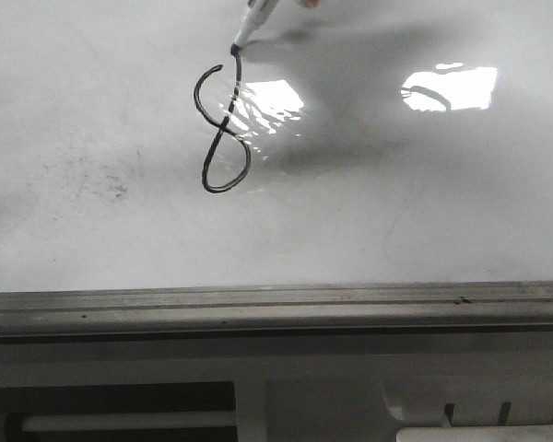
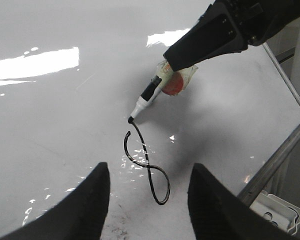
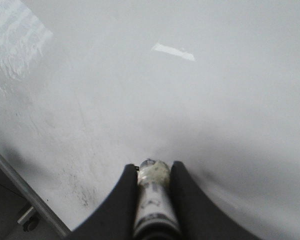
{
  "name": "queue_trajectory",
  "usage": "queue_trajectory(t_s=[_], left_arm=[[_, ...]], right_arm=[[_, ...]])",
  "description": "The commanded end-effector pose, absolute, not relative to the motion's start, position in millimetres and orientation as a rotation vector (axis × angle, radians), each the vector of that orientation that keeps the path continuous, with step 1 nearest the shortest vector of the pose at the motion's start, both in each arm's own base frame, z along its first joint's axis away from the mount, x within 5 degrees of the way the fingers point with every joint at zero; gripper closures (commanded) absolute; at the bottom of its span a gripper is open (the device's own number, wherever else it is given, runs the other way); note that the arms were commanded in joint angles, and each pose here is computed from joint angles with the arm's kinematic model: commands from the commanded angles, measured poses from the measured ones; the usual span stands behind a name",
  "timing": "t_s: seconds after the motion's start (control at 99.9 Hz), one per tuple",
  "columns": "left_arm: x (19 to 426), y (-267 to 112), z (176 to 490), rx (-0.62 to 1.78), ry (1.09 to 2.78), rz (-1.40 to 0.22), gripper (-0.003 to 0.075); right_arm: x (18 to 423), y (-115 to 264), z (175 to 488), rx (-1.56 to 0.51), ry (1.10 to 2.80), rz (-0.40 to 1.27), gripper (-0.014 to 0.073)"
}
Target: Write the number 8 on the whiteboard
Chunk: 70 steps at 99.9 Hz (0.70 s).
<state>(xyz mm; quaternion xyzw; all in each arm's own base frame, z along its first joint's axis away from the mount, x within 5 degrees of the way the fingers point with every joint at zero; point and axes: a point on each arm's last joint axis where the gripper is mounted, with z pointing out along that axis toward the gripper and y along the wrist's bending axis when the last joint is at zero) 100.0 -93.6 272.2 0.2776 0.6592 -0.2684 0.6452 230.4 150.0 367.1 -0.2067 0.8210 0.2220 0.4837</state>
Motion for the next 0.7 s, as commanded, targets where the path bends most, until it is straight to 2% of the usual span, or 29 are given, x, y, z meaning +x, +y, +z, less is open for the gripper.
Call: queue_trajectory(t_s=[0.0,0.22,0.35,0.53,0.69], left_arm=[[99,-95,287,0.593,1.42,-0.664,0.0387],[99,-95,288,0.601,1.414,-0.661,0.0387],[97,-101,288,0.708,1.345,-0.632,0.0387],[107,-114,279,0.774,1.371,-0.642,0.0386],[113,-127,275,0.793,1.323,-0.728,0.0386]], right_arm=[[232,153,387,-0.525,1.862,0.504,0.0646],[214,153,395,-0.57,1.856,0.533,0.0646],[200,150,403,-0.599,1.849,0.555,0.0646],[186,170,389,-0.729,1.912,0.606,0.0646],[181,187,372,-0.804,1.942,0.631,0.0646]])
